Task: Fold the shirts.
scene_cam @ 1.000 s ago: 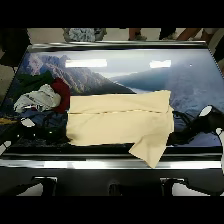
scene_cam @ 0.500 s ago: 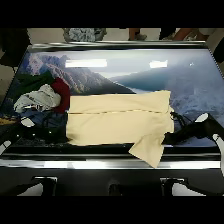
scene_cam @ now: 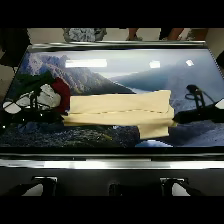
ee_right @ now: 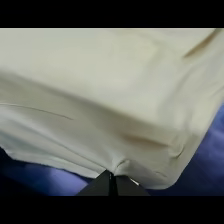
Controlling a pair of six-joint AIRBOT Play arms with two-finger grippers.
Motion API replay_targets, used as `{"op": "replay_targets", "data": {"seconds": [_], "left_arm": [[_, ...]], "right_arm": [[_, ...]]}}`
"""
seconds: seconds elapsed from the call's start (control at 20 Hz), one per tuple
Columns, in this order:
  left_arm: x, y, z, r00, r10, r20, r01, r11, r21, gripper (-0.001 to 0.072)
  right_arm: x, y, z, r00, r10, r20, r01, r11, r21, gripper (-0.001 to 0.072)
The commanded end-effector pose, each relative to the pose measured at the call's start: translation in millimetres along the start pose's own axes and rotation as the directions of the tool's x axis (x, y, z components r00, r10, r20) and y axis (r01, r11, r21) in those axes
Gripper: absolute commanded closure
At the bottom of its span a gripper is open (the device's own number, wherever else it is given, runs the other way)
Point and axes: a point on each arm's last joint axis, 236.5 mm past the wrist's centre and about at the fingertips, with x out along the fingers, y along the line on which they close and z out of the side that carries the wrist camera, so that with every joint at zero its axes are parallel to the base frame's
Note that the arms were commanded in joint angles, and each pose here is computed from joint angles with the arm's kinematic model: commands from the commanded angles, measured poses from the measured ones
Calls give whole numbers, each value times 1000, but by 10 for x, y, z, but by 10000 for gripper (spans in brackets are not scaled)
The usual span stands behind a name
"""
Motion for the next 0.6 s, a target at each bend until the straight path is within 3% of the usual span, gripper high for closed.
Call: {"op": "replay_targets", "data": {"seconds": [0.0, 0.1, 0.3, 0.55], "left_arm": [[-24, -29, 588, 996, 3, 84, -1, 1000, -18, 683], [188, 24, 858, 998, 1, 64, 1, 1000, -27, 682], [578, 190, 1325, 1000, -6, 30, 9, 996, -87, 682], [1002, 335, 1347, 998, -13, -61, 4, 990, -144, 681]], "right_arm": [[-157, -138, 778, 987, -50, 152, 56, 998, -33, 678], [150, -165, 1109, 988, -43, 149, 54, 996, -71, 677], [764, -407, 1593, 987, -40, 157, 36, 999, 28, 677], [1239, -577, 1651, 989, -27, 147, 16, 997, 74, 675]]}}
